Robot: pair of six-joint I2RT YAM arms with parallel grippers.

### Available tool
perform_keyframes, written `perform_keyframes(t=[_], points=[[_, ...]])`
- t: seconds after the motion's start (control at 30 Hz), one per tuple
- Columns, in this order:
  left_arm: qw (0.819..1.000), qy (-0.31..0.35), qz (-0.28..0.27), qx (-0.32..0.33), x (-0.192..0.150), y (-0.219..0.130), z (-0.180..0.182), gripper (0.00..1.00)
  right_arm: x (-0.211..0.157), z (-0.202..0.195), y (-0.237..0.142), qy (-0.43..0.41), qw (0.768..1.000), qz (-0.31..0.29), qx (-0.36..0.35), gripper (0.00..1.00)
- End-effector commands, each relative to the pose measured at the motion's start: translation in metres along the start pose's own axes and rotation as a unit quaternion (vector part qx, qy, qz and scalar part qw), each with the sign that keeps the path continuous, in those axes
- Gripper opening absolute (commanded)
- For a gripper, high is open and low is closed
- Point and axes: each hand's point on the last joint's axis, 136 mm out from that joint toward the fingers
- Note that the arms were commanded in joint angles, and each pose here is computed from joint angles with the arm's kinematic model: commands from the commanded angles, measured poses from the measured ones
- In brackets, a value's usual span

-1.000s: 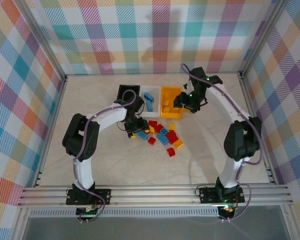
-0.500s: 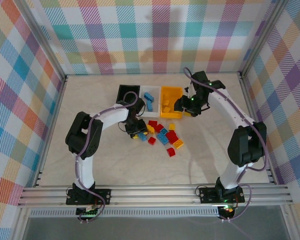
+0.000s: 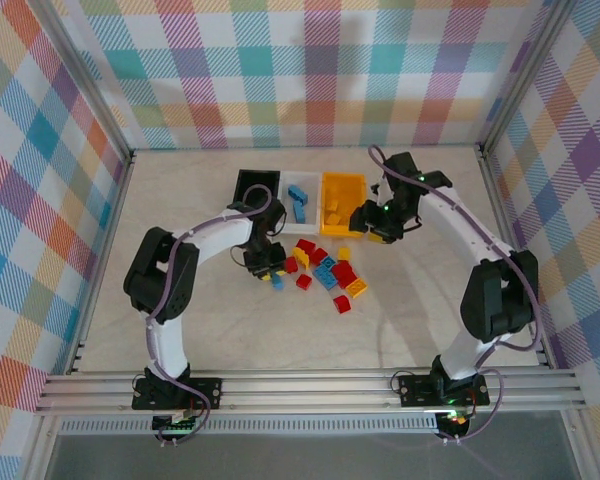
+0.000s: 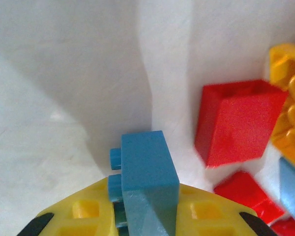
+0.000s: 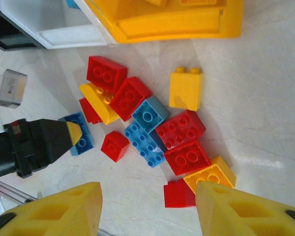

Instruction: Sort the legos into containers by color

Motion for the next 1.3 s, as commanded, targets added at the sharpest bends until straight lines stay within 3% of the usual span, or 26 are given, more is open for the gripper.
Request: perform_keyframes(t=[0.0, 0.17, 0.33, 0.57, 0.67, 0.77, 0.87, 0.97, 1.27], points=[[1.000, 0.009, -0.012, 0.004, -0.013, -0.040, 0.012, 0.20, -0.014, 0.001, -0.003, 0.006, 1.000, 0.007, 0.012, 0.53], [0.997, 0.014, -0.056, -0.046, 0.004, -0.079, -0.001, 0.21, -0.039, -0.013, 0.016, -0.003, 0.999, 0.034, -0.019, 0.53], [0.991, 0.028, -0.103, -0.075, 0.063, -0.103, -0.030, 0.22, -0.063, -0.020, 0.031, -0.001, 0.998, 0.055, -0.035, 0.53], [0.986, 0.053, -0.136, -0.082, 0.149, -0.100, -0.069, 0.22, -0.083, -0.030, 0.040, -0.018, 0.995, 0.067, -0.074, 0.53], [0.986, 0.059, -0.138, -0.078, 0.171, -0.087, -0.076, 0.22, -0.088, -0.034, 0.042, -0.019, 0.994, 0.071, -0.085, 0.54], [0.986, 0.059, -0.134, -0.074, 0.182, -0.073, -0.078, 0.24, -0.090, -0.038, 0.041, -0.019, 0.993, 0.070, -0.090, 0.54], [0.986, 0.055, -0.138, -0.076, 0.189, -0.068, -0.079, 0.39, -0.090, -0.042, 0.041, -0.022, 0.992, 0.070, -0.100, 0.54], [0.985, 0.052, -0.137, -0.088, 0.189, -0.068, -0.084, 0.45, -0.089, -0.047, 0.044, -0.027, 0.991, 0.072, -0.112, 0.55], [0.977, 0.064, -0.168, -0.117, 0.169, -0.119, -0.098, 0.58, -0.085, -0.063, 0.068, -0.033, 0.984, 0.093, -0.150, 0.63]])
Point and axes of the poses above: each hand's point on the last joint's axis, 136 mm out from that joint toward the fingers, its own y axis out along the fingers, its own z axis along the line the jaws close on, x = y × z, and after that the axes turned 11 degrees about y, right-handed
